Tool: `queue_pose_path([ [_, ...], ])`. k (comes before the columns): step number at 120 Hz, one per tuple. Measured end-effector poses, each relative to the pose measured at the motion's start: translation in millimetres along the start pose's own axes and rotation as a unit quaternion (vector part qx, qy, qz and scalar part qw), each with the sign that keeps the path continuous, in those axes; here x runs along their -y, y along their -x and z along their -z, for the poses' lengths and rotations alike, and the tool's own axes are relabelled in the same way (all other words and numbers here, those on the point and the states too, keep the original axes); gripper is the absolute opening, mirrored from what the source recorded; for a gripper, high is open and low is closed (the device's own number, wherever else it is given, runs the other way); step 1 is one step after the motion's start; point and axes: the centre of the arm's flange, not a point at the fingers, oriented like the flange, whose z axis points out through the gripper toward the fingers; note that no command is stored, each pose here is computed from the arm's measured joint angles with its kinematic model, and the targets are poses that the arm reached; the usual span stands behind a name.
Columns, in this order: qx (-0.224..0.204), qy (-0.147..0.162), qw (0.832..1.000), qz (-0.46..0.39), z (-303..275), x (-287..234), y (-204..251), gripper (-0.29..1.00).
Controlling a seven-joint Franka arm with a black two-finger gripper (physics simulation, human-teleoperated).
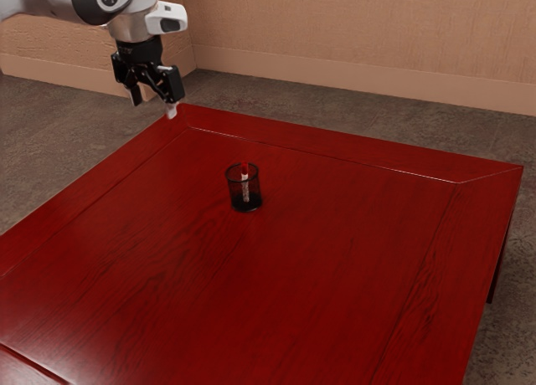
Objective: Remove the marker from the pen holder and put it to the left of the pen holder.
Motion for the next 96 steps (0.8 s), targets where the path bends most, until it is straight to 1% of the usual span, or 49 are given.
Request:
queue_pose_path([
  [25, -0.004, 0.004, 1.000, -0.003, -1.0, -3.0, -2.7, 0.70],
  [35, -0.002, 0.014, 1.000, -0.002, -10.6, -3.5, -13.6, 0.70],
  [41, -0.006, 0.019, 1.000, -0.003, -16.0, -1.6, -29.0, 0.70],
  [57, 0.018, 0.034, 0.999, -0.006, -71.0, 3.3, -68.1, 0.70],
  [69, 0.015, 0.037, 0.999, -0.019, -100.4, 3.4, -100.3, 0.70],
  [83, 0.015, 0.042, 0.998, -0.050, -153.0, -0.8, -124.4, 0.70],
  [96, -0.003, 0.045, 0.996, -0.075, -180.6, -2.8, -144.0, 0.70],
])
